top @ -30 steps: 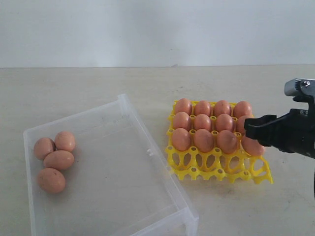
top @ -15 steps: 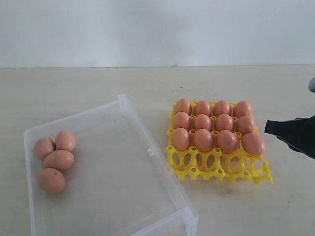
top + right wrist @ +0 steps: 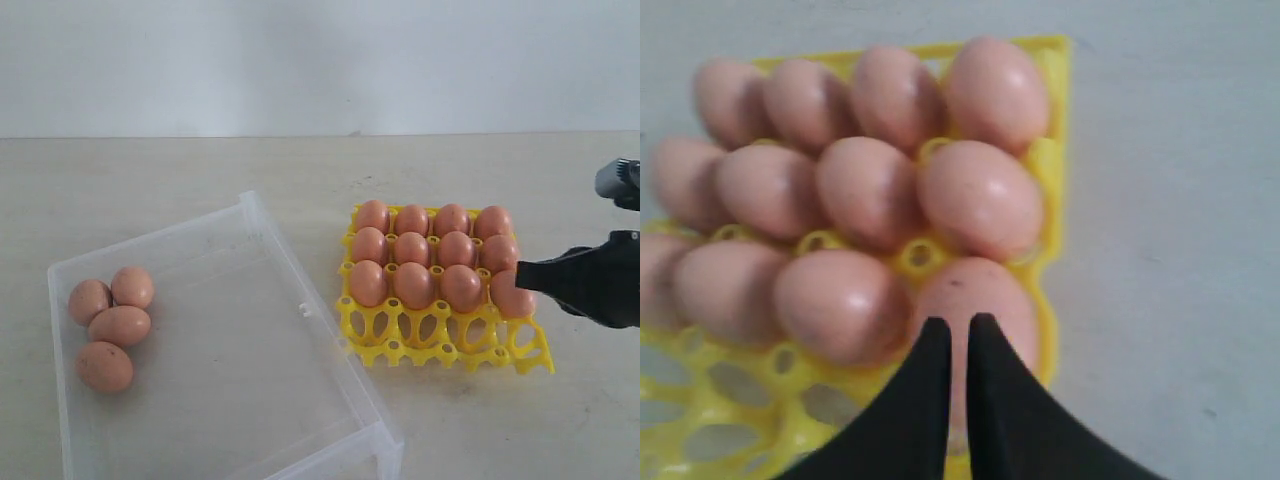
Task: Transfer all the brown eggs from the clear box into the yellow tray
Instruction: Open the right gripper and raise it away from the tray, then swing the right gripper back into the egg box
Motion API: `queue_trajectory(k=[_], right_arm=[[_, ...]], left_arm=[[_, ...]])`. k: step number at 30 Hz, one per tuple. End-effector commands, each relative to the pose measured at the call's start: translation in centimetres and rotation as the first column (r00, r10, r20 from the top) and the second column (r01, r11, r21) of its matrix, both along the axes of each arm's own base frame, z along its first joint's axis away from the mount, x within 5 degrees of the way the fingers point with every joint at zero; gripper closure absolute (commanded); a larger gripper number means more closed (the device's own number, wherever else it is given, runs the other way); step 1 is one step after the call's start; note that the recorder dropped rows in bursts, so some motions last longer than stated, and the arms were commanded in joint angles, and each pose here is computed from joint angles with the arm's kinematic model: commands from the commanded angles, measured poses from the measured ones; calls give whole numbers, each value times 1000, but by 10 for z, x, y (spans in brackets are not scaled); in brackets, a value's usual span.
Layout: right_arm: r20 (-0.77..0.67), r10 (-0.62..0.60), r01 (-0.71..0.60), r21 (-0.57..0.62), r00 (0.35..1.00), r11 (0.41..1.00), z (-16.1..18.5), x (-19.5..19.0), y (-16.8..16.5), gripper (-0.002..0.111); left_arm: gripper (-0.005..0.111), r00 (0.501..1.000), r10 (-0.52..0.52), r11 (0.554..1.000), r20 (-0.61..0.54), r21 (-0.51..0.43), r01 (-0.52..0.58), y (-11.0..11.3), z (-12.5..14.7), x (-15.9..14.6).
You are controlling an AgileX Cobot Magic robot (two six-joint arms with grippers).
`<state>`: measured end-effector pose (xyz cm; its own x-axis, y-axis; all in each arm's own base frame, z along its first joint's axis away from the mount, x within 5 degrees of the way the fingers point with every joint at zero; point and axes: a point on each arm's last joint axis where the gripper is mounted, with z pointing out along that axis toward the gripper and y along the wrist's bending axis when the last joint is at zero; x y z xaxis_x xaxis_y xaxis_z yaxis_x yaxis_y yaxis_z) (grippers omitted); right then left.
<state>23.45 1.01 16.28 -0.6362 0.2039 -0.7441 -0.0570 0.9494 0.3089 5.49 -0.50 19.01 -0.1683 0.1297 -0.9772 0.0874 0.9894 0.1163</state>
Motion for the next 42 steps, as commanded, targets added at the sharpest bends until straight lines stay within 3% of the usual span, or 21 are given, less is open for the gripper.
queue_trajectory(k=[1, 7, 11, 16, 18, 22, 27, 32, 35, 40, 42], right_arm=[[157, 242, -255, 67, 957, 965, 12, 0, 22, 108], [154, 253, -272, 117, 955, 955, 13, -1, 25, 108], [290, 455, -514, 176, 842, 840, 30, -8, 45, 108], [173, 552, -576, 158, 816, 802, 34, -2, 57, 108], [136, 634, -649, 146, 761, 747, 39, -2, 70, 108], [71, 767, -767, 153, 638, 623, 56, -5, 109, 108], [77, 744, -748, 60, 663, 660, 80, 7, 159, 108], [134, 841, -849, -5, 524, 529, 95, 15, 222, 108], [129, 873, -880, -5, 470, 474, 81, 38, 268, 108], [74, 866, -868, -12, 494, 496, 36, 74, 301, 108], [75, 898, -882, -168, 433, 440, 25, 69, 313, 108]], left_arm=[[103, 1000, -2, 1000, 6, -8, 3, 0, 0, 0], [103, 1000, -2, 1000, 6, -8, 3, 0, 0, 0], [103, 1000, -2, 1000, 6, -8, 3, 0, 0, 0], [103, 1000, -2, 1000, 6, -8, 3, 0, 0, 0], [103, 1000, -2, 1000, 6, -8, 3, 0, 0, 0], [103, 1000, -2, 1000, 6, -8, 3, 0, 0, 0], [103, 1000, -2, 1000, 6, -8, 3, 0, 0, 0], [103, 1000, -2, 1000, 6, -8, 3, 0, 0, 0], [103, 1000, -2, 1000, 6, -8, 3, 0, 0, 0], [103, 1000, -2, 1000, 6, -8, 3, 0, 0, 0], [103, 1000, -2, 1000, 6, -8, 3, 0, 0, 0]])
